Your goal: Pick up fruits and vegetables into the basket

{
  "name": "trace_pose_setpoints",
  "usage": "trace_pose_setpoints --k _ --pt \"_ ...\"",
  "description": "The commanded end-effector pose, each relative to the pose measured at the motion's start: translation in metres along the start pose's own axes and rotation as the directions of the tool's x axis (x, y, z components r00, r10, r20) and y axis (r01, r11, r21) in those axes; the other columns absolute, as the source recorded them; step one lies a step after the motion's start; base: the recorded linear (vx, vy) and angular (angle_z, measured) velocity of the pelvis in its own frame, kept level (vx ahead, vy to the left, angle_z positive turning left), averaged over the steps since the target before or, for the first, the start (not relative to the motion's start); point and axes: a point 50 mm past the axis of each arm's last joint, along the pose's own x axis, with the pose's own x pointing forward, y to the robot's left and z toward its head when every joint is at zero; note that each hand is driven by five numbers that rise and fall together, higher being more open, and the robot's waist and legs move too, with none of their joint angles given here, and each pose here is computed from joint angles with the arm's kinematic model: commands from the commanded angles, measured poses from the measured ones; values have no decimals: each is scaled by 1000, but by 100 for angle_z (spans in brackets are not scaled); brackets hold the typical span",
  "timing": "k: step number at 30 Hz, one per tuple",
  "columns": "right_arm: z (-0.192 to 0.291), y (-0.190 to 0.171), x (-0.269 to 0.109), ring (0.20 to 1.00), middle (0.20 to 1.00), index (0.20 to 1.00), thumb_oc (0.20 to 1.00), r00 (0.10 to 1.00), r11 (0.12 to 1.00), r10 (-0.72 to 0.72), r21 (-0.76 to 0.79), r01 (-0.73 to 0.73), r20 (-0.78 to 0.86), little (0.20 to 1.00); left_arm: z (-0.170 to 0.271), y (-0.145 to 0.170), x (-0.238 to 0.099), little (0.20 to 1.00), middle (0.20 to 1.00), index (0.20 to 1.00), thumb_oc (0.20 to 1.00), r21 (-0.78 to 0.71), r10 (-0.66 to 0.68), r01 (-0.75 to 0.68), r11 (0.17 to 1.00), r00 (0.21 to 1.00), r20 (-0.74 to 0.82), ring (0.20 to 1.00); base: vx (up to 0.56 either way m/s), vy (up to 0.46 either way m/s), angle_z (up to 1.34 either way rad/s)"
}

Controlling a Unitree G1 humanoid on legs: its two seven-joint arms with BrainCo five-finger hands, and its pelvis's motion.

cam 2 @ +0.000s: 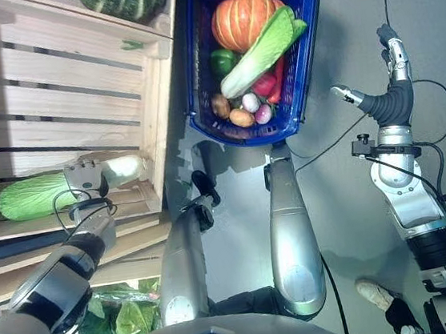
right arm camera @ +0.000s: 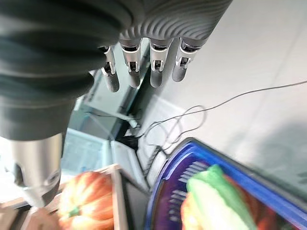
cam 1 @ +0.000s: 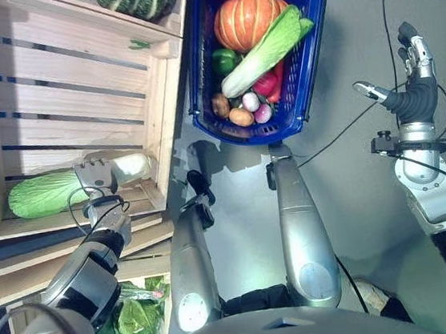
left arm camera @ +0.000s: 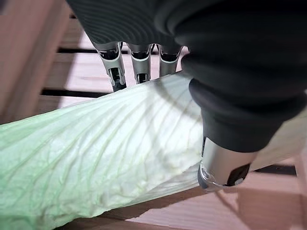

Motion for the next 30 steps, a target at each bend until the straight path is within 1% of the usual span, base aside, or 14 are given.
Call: trace_pose_setpoints --k 1,3,5,7,8,11,12,14,16,17,19,22,28,30 --pt "15 1 -8 1000 1000 1000 1000 993 994 101 46 -104 62 1000 -58 -40 -19 200 200 200 200 -33 -81 77 996 983 -164 200 -45 -40 9" --pt "14 8 -10 1000 1000 1000 1000 981 979 193 60 -195 32 1000 -61 -34 -16 200 200 200 200 -157 -16 -9 988 988 -154 200 51 -48 6" --pt "14 11 -11 1000 1000 1000 1000 971 970 236 62 -237 26 1000 -63 -32 -15 200 200 200 200 -234 9 -44 971 989 -149 200 39 -25 5" --pt "16 15 -11 1000 1000 1000 1000 958 953 285 95 -287 29 1000 -63 -25 -14 200 200 200 200 -344 62 -108 933 988 -142 200 56 -32 8" --pt "18 20 -11 1000 1000 1000 1000 944 939 328 99 -329 31 1000 -62 -20 -14 200 200 200 200 -425 106 -152 892 986 -129 200 61 -32 7" --pt "23 26 -10 1000 1000 1000 1000 929 919 369 138 -370 34 1000 -55 -10 -15 200 200 200 200 -567 136 -171 806 985 -103 200 74 -34 6" --pt "25 32 -12 1000 1000 1000 1000 916 903 399 157 -400 39 1000 -49 0 -19 200 200 200 200 -645 202 -207 736 976 -83 200 107 -53 6" --pt "28 40 -13 1000 1000 1000 1000 901 882 432 189 -432 43 1000 -44 14 -22 200 200 200 200 -730 250 -211 650 967 -57 200 106 -69 10" --pt "33 46 -14 1000 1000 1000 1000 889 867 455 202 -456 51 1000 -43 33 -24 200 200 200 200 -790 315 -219 573 948 -34 200 77 -76 12" --pt "35 48 -14 1000 1000 1000 1000 887 863 459 212 -459 54 1000 -42 39 -25 200 200 200 200 -806 335 -219 551 942 -27 200 62 -84 8" --pt "39 54 -16 1000 1000 1000 1000 877 847 477 232 -478 64 1000 -39 55 -29 200 200 200 200 -853 383 -207 480 924 -9 200 66 -88 11" --pt "45 66 -18 1000 1000 1000 1000 864 826 497 264 -498 73 1000 -32 76 -36 200 200 200 200 -910 436 -159 382 900 26 200 89 -94 16" --pt "63 88 -15 1000 1000 1000 1000 842 775 524 338 -534 127 1000 -16 106 -45 200 200 200 200 -957 484 -37 289 868 112 200 80 -76 9" --pt "67 96 -15 1000 1000 1000 1000 828 757 544 347 -554 135 1000 -9 111 -46 200 200 200 200 -961 487 -2 278 862 139 200 82 -53 3"
